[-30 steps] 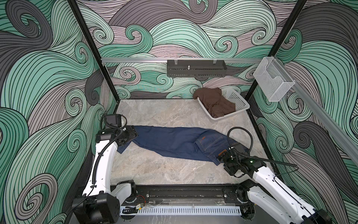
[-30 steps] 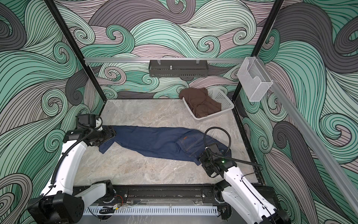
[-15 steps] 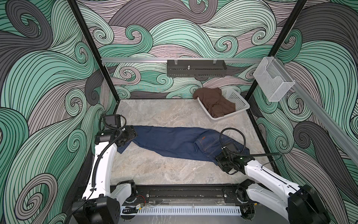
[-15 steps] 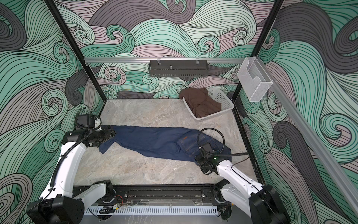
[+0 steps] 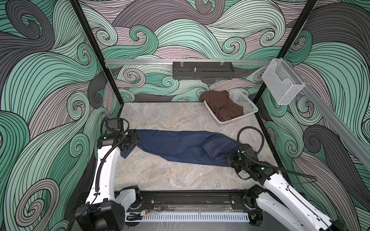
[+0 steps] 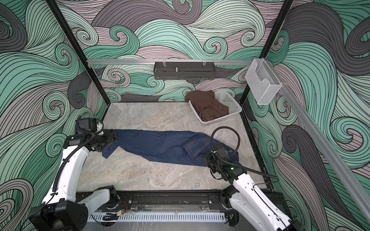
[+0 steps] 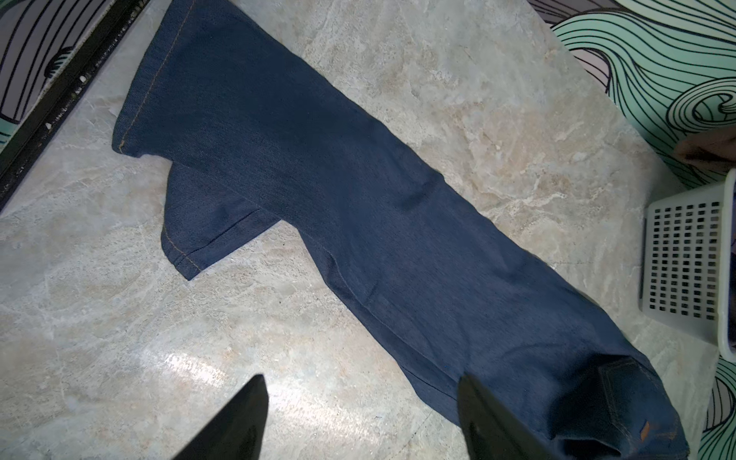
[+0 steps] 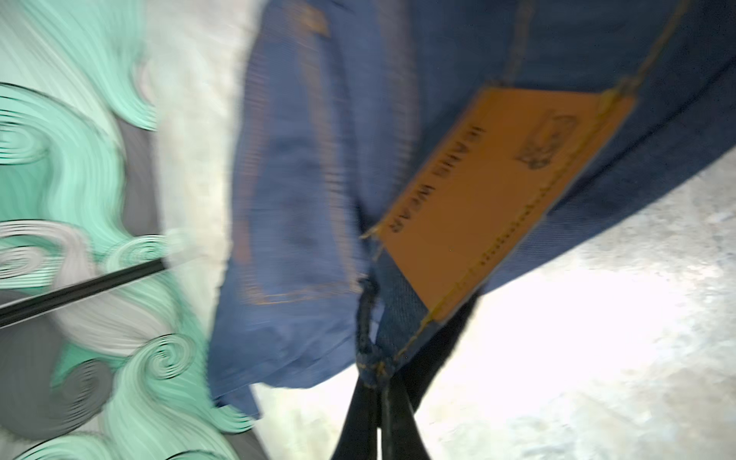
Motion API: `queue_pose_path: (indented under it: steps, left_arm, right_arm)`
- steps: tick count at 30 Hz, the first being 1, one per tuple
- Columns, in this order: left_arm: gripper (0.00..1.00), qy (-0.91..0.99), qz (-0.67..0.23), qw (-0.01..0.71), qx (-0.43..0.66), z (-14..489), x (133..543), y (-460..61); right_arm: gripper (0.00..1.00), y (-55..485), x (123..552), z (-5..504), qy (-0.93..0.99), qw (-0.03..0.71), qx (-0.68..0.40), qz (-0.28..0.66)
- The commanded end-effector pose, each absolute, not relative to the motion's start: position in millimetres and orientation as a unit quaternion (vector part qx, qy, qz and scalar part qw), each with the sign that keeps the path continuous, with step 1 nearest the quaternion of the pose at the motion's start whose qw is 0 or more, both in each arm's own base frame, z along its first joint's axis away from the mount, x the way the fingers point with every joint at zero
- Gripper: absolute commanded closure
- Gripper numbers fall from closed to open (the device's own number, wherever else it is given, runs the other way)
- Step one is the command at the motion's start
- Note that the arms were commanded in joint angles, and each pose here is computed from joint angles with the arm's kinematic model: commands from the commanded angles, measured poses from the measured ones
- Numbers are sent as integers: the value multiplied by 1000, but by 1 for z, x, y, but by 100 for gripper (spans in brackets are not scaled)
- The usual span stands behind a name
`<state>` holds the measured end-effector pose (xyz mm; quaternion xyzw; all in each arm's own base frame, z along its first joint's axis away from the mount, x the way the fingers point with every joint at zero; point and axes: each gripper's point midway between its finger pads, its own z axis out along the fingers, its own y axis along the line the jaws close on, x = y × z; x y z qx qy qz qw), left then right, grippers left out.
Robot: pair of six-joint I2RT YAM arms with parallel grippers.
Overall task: Fold and stack the trousers
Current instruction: Flatten out the trousers at the center of the table.
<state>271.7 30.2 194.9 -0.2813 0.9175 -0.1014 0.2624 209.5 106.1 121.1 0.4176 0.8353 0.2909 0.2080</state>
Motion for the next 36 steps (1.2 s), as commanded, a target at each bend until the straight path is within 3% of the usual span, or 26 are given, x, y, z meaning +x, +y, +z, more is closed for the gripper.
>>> queue_pose_path:
  steps: [1, 7, 16, 25, 36]
  left_arm:
    - [22, 919, -107, 246, -289, 186, 272, 32]
    - [23, 918, -117, 231, -301, 171, 278, 32]
    - [45, 916, -176, 178, -313, 146, 299, 17]
    - [32, 911, -190, 134, -340, 108, 304, 13]
    - [42, 896, -183, 124, -385, 80, 325, 23]
  right_arm:
    - [100, 90, 206, 132, 834, 215, 430, 272]
    - [100, 72, 225, 167, 804, 241, 453, 301]
    - [100, 48, 253, 198, 769, 272, 479, 326]
    - [100, 29, 275, 209, 741, 292, 502, 337]
    - [100, 17, 288, 204, 733, 297, 514, 333]
